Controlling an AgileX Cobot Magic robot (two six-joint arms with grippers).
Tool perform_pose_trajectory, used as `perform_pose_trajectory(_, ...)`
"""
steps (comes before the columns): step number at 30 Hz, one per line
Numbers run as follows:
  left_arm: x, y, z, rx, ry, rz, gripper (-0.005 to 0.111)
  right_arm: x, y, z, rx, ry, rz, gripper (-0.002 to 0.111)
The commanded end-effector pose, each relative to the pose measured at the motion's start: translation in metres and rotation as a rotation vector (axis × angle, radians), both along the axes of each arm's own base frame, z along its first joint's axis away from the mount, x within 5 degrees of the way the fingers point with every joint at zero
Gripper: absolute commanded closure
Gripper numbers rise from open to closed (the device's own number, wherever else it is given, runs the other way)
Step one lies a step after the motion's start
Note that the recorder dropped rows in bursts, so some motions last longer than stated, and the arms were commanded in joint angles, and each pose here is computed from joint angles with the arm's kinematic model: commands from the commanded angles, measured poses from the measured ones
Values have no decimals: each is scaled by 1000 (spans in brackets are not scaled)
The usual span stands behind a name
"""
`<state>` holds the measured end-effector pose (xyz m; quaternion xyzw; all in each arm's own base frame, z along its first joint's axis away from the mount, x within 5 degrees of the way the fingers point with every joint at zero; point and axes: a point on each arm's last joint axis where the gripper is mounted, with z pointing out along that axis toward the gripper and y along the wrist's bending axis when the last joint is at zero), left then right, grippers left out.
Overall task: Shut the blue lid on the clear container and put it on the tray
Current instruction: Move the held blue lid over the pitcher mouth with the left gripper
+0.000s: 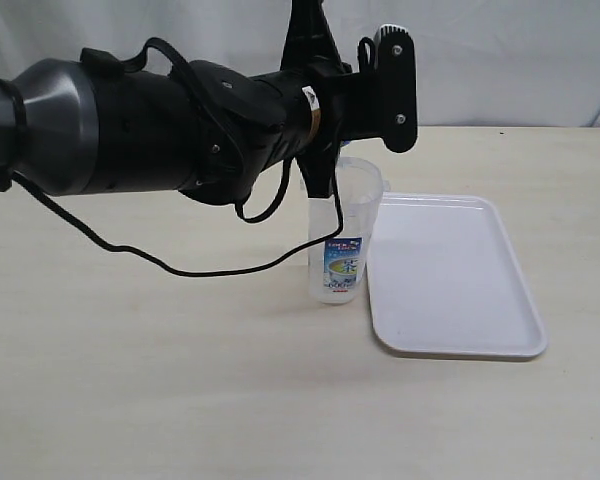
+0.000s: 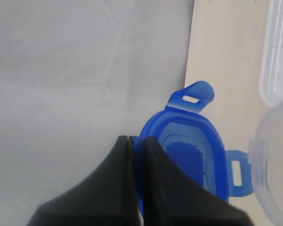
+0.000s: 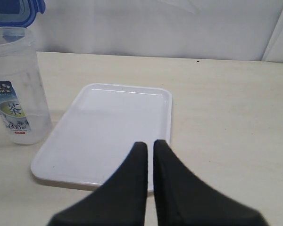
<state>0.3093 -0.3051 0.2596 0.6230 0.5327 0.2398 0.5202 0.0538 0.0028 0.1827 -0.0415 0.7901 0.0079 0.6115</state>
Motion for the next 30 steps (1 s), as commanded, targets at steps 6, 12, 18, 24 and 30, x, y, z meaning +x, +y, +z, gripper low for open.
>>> perform_pose_trajectory(6, -3, -2, 6, 1, -7, -40, 107, 0, -1, 0, -7, -6, -5, 104)
perform_pose_trajectory(12, -9, -3, 15, -68, 8, -39, 107, 0, -1, 0, -7, -6, -5, 104)
perform_pose_trajectory(18, -12, -6, 16, -98, 36, -71, 107, 0, -1, 0, -7, -6, -5, 104)
perform_pose_trajectory(24, -12, -6, 15, -93, 38, -71, 107, 0, -1, 0, -7, -6, -5, 104)
perform_pose_trajectory(30, -13, -4, 8, -64, 42, -74, 107, 0, -1, 0, -7, -6, -5, 104)
